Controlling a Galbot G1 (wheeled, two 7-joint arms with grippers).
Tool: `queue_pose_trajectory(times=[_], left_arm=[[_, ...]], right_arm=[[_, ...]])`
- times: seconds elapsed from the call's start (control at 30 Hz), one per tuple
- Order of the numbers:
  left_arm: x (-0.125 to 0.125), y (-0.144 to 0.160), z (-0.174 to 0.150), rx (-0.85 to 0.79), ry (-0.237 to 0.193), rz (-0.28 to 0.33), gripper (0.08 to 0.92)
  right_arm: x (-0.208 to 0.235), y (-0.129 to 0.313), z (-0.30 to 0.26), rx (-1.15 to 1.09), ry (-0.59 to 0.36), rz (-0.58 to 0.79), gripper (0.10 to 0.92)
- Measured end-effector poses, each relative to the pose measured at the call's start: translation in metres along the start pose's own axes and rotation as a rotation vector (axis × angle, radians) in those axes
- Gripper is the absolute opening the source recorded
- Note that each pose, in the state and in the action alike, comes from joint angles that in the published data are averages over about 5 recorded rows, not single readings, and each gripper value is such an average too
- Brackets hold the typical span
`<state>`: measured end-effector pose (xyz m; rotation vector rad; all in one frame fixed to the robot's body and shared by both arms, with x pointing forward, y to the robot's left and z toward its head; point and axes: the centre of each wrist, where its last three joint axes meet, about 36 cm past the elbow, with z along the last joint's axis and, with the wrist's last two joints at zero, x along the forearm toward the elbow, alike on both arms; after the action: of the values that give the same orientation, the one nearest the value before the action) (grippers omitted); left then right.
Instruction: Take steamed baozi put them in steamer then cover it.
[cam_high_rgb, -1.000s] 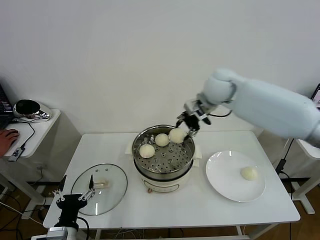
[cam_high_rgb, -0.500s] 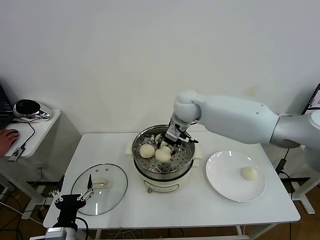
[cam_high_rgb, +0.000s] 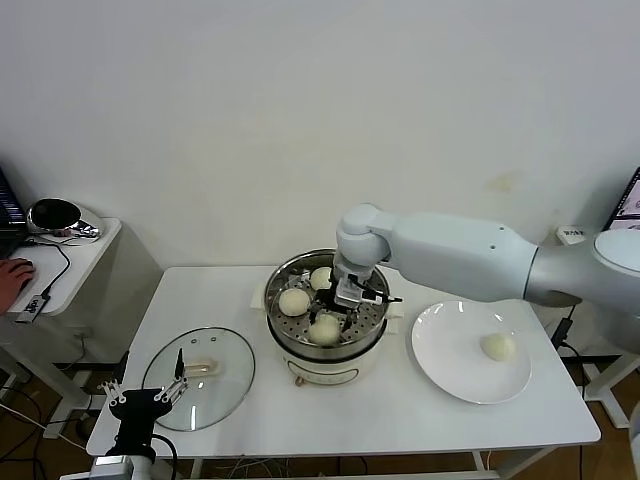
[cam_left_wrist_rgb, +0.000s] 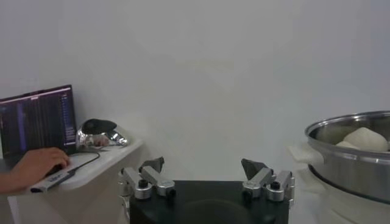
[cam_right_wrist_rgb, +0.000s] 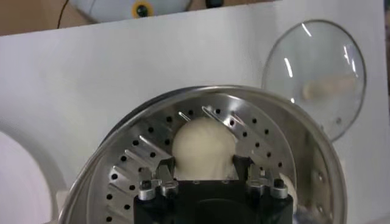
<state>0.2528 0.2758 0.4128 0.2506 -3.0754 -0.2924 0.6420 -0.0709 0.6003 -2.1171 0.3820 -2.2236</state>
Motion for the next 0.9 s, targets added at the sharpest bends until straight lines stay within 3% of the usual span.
queue_pose_trajectory(times=[0.3,0.5,0.9], left_arm=[[-0.001,-0.002,-0.002,0.001,-0.007,0.008,0.823],[-0.002,0.000,-0.002,-0.007,-0.010,0.013,0.823],[-0.006,-0.005,0.000,-0.009,-0.019,0.043,0.823]], right_arm=[[0.041,0.010,0.012,-0.023,0.052,0.039,0.823],[0.085,0.037,0.017,-0.178,0.116,0.080,0.823],[0.137,0.161,0.010,-0.760,0.250,0.107,0.823]])
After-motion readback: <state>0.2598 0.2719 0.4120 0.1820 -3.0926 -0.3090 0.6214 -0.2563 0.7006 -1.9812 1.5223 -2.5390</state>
